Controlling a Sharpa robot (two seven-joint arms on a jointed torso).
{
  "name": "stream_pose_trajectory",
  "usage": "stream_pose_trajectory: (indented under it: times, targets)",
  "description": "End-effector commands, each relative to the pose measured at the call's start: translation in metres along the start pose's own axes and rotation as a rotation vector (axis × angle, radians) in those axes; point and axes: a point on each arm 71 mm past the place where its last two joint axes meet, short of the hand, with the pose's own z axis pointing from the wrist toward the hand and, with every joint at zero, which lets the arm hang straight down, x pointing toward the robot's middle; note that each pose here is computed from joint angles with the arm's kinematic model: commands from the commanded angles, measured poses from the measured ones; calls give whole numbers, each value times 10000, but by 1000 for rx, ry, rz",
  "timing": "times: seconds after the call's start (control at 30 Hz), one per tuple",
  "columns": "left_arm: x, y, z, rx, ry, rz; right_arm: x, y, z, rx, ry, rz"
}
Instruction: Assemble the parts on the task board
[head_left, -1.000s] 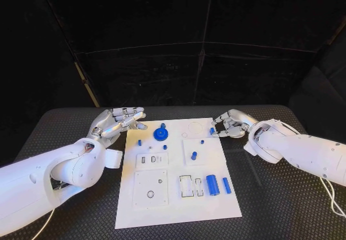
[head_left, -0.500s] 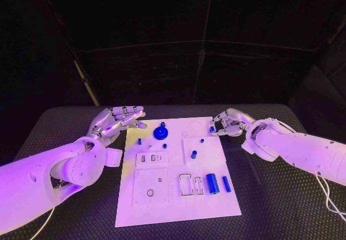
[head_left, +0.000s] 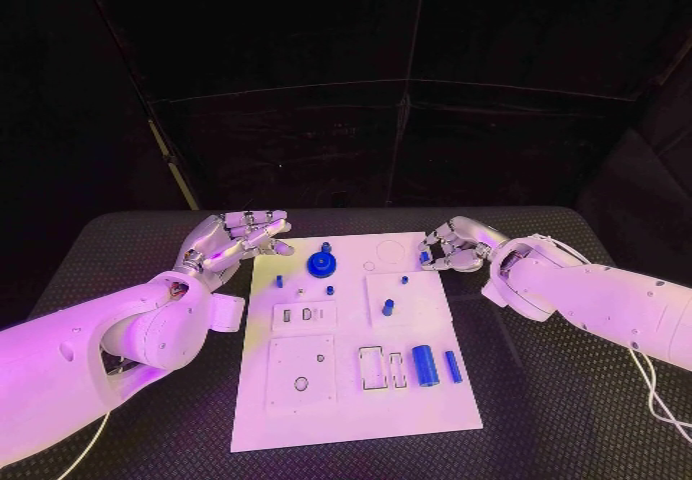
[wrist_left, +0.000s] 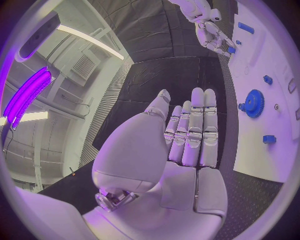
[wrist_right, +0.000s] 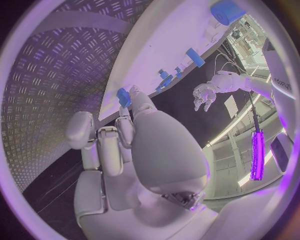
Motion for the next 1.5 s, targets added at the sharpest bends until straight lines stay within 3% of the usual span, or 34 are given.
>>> stream_pose_trajectory:
  times: [0.03,0.57,0.93,1.2,1.5]
  targets:
    - [13,-11,3,6,14,-3,4,5,6,-1,13,-15]
    - [7,-9,3,4,12,-2,9,-12,21,15,13,-30]
    - [3,-9,3,4,11,-2,-11,5,25,12,-27,-33]
    - [0,-9,2,3,11,-1,-22,108,0,-14,-72,-18]
    - [-6,-11,-3,2,10,-1,44,427,-96,-38,-59,-4]
